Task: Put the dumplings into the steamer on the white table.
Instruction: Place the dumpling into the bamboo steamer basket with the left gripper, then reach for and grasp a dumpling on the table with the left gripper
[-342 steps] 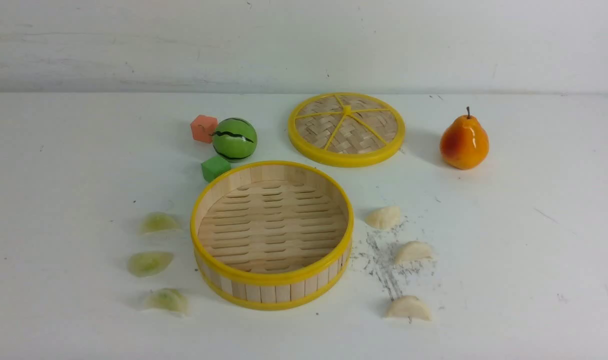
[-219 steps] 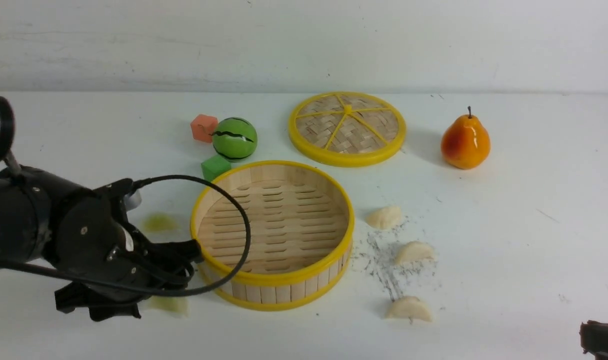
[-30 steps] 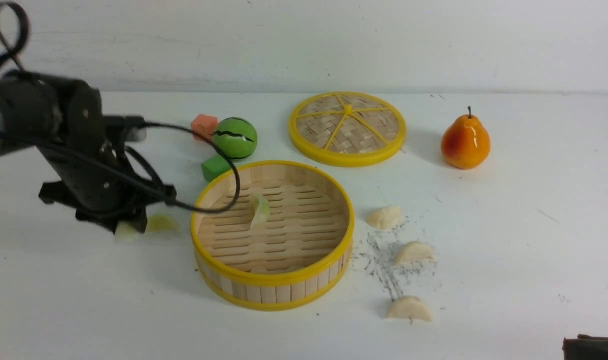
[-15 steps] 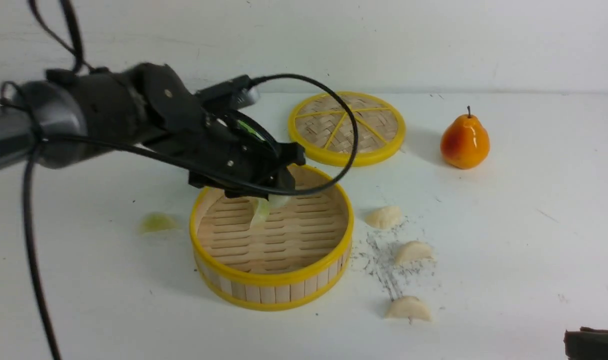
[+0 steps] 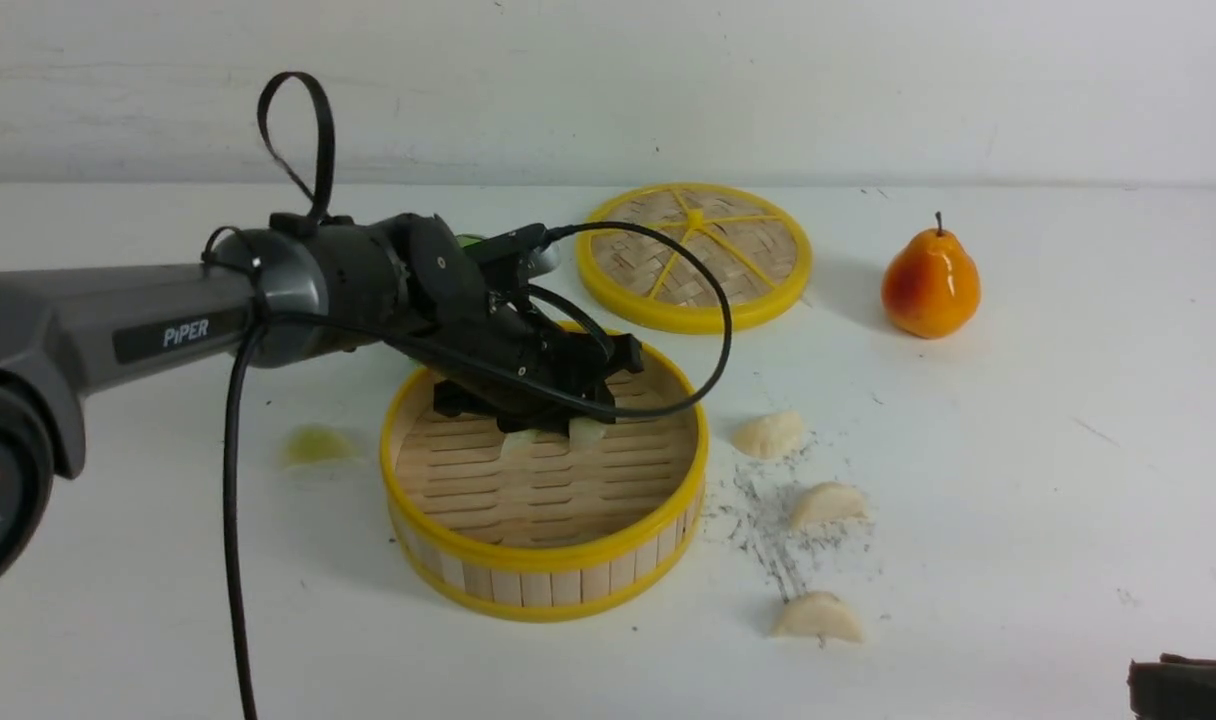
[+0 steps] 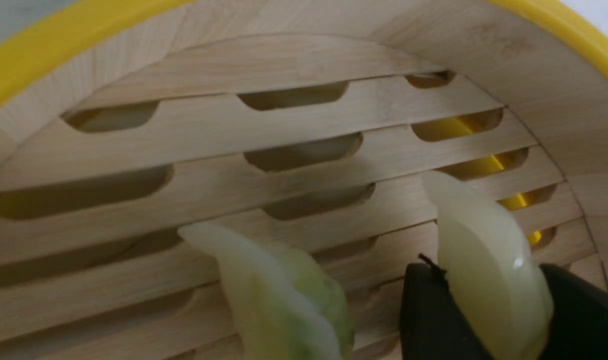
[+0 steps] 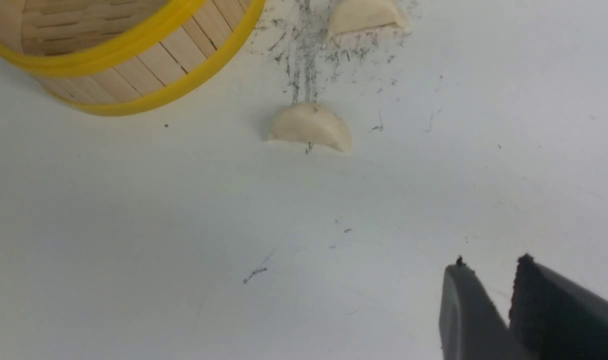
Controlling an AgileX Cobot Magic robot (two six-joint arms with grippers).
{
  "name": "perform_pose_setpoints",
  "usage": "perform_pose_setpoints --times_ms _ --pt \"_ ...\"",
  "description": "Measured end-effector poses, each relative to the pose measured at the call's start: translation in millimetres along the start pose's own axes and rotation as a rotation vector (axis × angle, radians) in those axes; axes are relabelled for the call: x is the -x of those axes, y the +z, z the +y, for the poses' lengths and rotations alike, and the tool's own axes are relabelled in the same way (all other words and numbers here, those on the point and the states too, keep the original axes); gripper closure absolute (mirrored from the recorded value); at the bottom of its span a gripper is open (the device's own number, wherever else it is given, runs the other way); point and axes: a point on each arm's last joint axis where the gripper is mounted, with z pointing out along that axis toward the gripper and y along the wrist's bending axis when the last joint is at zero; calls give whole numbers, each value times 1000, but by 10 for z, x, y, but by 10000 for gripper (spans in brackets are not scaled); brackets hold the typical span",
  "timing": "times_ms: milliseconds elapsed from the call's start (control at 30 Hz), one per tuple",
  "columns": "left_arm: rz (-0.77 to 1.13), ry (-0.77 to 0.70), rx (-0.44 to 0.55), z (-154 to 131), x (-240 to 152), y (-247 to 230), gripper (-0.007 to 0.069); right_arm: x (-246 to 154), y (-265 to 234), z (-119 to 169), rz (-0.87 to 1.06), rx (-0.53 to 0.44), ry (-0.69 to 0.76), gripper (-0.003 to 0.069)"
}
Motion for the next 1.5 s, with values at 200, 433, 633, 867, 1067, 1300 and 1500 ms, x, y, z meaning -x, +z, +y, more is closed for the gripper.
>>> perform_pose_setpoints --times_ms 200,433,633,867,1067,1300,1500 --pt "7 5 -8 -34 13 -68 250 1 0 3 -1 3 6 510" --pt "-164 244 -1 -298 280 -838 219 1 0 3 -1 4 6 510" --pt "-278 689 252 -264 455 -1410 236 2 0 4 -2 5 7 510" --pt "9 537 536 660 503 -1289 247 -1 0 5 1 6 6 510" --pt "116 397 491 1095 463 -1042 270 -13 0 14 15 15 12 510" --pt "222 487 411 1183 362 -792 296 -13 0 14 15 15 13 510" --pt "284 577 386 1274 292 -590 304 -13 0 14 15 15 13 504"
